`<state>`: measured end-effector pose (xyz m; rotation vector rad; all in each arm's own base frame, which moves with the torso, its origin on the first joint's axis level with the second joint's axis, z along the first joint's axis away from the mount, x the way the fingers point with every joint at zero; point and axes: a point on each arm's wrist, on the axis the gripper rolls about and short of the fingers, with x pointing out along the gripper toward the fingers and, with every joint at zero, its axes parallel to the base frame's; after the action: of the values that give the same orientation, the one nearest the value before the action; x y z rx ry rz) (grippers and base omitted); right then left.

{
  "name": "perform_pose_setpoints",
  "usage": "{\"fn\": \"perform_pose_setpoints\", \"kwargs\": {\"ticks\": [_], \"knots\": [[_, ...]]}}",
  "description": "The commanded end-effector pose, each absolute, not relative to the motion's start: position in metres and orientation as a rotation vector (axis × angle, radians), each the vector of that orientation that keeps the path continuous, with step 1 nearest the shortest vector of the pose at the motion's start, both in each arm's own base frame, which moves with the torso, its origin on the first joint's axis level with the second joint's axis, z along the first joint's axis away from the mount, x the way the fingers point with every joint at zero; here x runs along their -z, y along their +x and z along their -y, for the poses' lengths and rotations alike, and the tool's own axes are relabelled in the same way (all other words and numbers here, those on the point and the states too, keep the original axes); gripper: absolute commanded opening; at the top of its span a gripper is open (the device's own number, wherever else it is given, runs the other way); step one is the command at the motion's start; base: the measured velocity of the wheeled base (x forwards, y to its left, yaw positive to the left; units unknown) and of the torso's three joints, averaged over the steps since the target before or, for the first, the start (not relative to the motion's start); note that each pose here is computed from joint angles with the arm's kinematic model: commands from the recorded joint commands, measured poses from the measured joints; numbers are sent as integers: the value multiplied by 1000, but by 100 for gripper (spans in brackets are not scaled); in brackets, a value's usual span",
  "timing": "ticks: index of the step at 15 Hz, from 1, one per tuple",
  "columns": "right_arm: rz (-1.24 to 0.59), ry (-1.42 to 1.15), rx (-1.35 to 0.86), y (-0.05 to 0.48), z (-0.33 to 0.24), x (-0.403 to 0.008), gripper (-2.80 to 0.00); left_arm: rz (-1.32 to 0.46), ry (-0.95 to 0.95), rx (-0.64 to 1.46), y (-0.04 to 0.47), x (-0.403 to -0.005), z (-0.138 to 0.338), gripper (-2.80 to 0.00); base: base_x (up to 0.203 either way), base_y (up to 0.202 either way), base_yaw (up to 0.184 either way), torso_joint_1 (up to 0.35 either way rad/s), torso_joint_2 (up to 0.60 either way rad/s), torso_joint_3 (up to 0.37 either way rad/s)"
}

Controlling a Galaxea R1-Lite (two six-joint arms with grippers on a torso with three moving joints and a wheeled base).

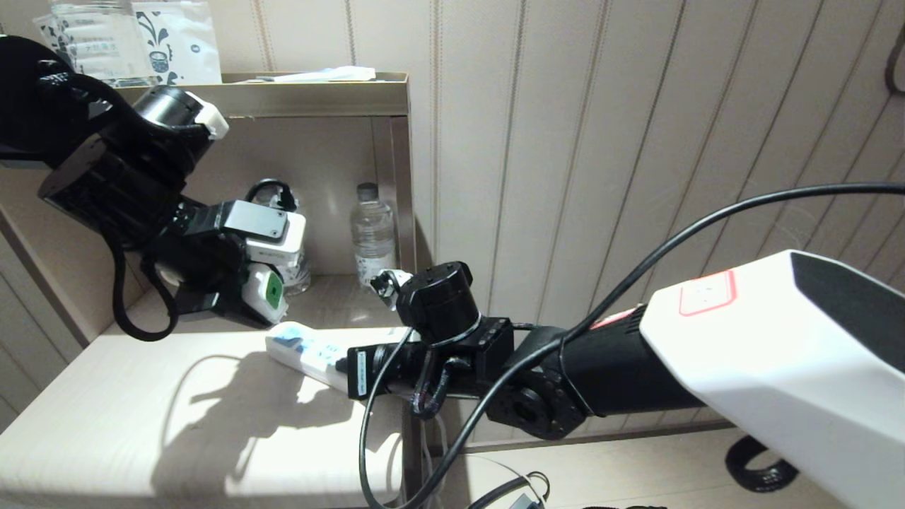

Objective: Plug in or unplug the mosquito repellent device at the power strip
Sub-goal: Hold the socket with your right hand and unplug it with your left hand, then place the mosquito repellent liquid on the table

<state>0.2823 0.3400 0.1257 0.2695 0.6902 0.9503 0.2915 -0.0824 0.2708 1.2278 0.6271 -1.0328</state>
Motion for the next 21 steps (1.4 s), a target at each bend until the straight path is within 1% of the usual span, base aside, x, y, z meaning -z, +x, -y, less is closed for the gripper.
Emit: {"fn": "perform_pose_setpoints", "kwargs": {"ticks": [1, 3, 8, 11, 13, 17, 19, 21], "knots": [[-612, 301, -983, 275, -333, -158, -280, -621, 1212, 1008, 285, -278, 79, -280, 0, 0, 0, 0, 0, 0], [-603, 304, -984, 273, -330, -163, -280, -649, 1174, 976, 288, -277, 73, -280, 0, 0, 0, 0, 0, 0], [-584, 306, -989, 272, -328, -170, -280, -755, 1023, 868, 315, -257, 54, -280, 0, 0, 0, 0, 0, 0], [-547, 301, -1001, 265, -320, -185, -280, -785, 961, 865, 311, -252, 38, -280, 0, 0, 0, 0, 0, 0], [-511, 311, -1011, 254, -307, -205, -280, -814, 904, 865, 298, -248, 30, -280, 0, 0, 0, 0, 0, 0], [-517, 255, -915, 240, -283, -211, -280, -833, 830, 815, 264, -244, 17, -280, 0, 0, 0, 0, 0, 0], [-486, 241, -905, 227, -268, -222, -280, -823, 724, 792, 239, -240, 13, -280, 0, 0, 0, 0, 0, 0], [-462, 230, -884, 209, -248, -236, -280, -789, 613, 708, 215, -236, 8, -280, 0, 0, 0, 0, 0, 0]]}}
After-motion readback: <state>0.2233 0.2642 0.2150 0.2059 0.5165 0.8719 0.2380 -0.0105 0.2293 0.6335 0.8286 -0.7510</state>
